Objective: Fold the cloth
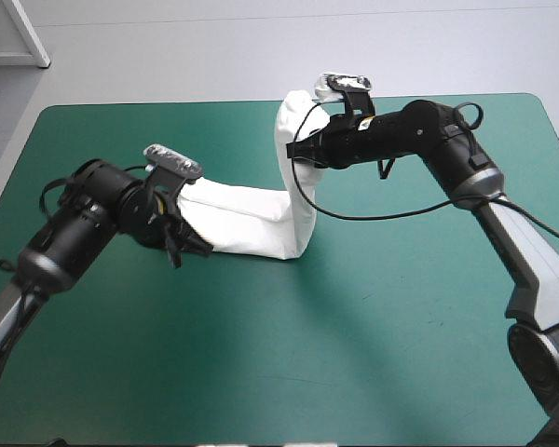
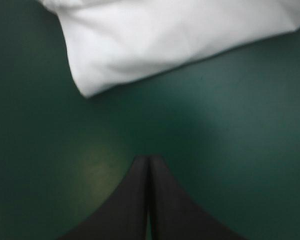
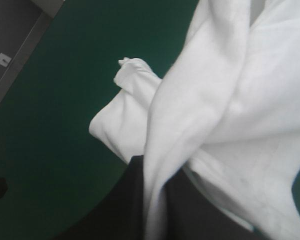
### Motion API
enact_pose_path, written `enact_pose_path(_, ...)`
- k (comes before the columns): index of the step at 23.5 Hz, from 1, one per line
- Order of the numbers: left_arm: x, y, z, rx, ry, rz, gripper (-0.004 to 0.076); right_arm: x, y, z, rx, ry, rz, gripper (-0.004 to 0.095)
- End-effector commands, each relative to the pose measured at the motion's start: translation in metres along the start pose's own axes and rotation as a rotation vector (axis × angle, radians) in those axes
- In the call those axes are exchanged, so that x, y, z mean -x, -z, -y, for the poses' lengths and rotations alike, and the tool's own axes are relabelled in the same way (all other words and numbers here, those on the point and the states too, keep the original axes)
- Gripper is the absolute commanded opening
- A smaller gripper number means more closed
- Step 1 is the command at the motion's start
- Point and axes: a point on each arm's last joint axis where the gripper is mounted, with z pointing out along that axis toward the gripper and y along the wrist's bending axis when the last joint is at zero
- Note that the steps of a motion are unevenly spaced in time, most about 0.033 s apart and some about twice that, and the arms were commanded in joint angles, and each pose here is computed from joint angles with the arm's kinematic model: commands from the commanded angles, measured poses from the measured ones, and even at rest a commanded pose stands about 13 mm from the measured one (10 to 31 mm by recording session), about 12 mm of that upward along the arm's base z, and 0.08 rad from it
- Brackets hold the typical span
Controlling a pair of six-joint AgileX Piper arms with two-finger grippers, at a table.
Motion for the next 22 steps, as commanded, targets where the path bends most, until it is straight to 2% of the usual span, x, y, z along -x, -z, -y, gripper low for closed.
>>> enact_pose_path(1, -0.048, 0.022, -0.002, 0.002, 0.064, -0.017, -0.0010, 0.018, -0.005, -0.042, 0.125, 0.046, 0.106, -0.0008)
enact_pose_path(7, -0.112, 0.036, 0.004, -0.061, 0.146, 0.019, -0.0010, 0.021, -0.078, -0.083, 0.240, 0.121, 0.073, -0.0008)
enact_pose_path(11, -0.140, 0.044, 0.004, -0.073, 0.188, 0.062, -0.0010, 0.015, -0.126, -0.105, 0.312, 0.152, 0.068, -0.0006)
enact_pose_path(13, -0.154, 0.048, 0.005, -0.081, 0.196, 0.093, -0.0010, 0.012, -0.147, -0.114, 0.357, 0.175, 0.072, 0.0126)
enact_pose_path(15, -0.159, 0.052, 0.005, -0.086, 0.199, 0.113, -0.0010, 0.011, -0.158, -0.114, 0.357, 0.182, 0.083, 0.0579)
enact_pose_path(16, -0.159, 0.052, 0.005, -0.086, 0.199, 0.113, -0.0010, 0.013, -0.157, -0.113, 0.339, 0.189, 0.091, 0.0714)
enact_pose_path(17, -0.159, 0.051, 0.005, -0.086, 0.199, 0.113, -0.0010, 0.016, -0.153, -0.110, 0.306, 0.200, 0.095, 0.0807)
enact_pose_path(18, -0.159, 0.050, 0.005, -0.086, 0.199, 0.107, -0.0010, 0.019, -0.149, -0.107, 0.282, 0.202, 0.091, 0.0804)
enact_pose_path(22, -0.159, 0.049, 0.004, -0.079, 0.179, 0.106, -0.0010, 0.033, -0.114, -0.079, 0.153, 0.164, 0.008, 0.0650)
